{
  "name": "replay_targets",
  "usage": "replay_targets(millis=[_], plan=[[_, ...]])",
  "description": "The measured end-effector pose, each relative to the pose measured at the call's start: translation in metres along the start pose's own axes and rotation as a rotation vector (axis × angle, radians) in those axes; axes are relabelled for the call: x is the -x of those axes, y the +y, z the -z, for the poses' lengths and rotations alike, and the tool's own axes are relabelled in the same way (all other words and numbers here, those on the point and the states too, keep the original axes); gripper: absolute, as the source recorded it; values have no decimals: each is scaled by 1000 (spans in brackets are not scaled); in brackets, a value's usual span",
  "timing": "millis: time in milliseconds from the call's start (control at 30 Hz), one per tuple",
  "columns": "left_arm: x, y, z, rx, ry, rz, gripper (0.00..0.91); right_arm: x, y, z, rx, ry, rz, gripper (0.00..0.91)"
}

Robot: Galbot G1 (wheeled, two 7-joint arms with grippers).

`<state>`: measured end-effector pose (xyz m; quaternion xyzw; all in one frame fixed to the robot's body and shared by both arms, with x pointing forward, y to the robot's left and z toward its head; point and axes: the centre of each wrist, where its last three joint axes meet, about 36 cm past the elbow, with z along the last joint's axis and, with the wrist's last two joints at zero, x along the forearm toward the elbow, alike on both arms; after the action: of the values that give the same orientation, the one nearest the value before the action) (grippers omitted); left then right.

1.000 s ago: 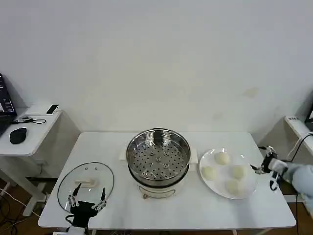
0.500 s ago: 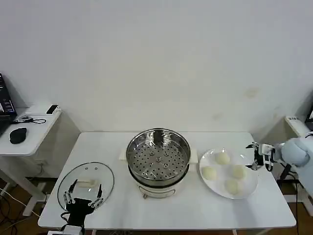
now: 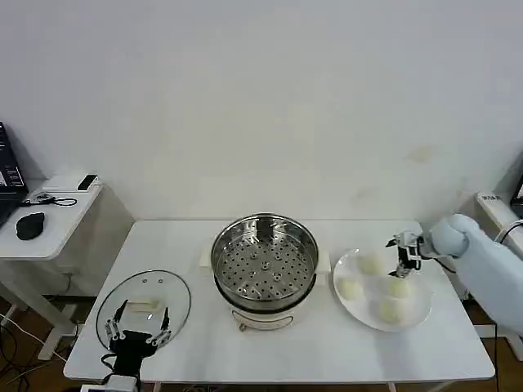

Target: Take steamed baozi put them in steamer then cover it.

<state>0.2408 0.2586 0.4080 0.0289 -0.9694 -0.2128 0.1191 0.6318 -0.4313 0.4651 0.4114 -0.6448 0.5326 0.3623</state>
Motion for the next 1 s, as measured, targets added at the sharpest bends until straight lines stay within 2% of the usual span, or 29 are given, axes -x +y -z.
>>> replay_targets(millis=[333,400,567,767,833,1000], plan=[[3,1,-5,9,12,10,907,25,-11,17,5,4,14,907],[2,1,-5,8,13,10,907,29,-11,18,6,11,21,826],[1,1,-5,11,16,10,907,36,-8,20,12,28,36,786],[2,2,-6,12,17,11,907,41,-5,21,18,36,48,695],[3,1,-6,11,17,11,907,41,-5,22,20,38,49,635],[2,2,-3,10,12,12,907,41,-6,22,21,42,51,625]])
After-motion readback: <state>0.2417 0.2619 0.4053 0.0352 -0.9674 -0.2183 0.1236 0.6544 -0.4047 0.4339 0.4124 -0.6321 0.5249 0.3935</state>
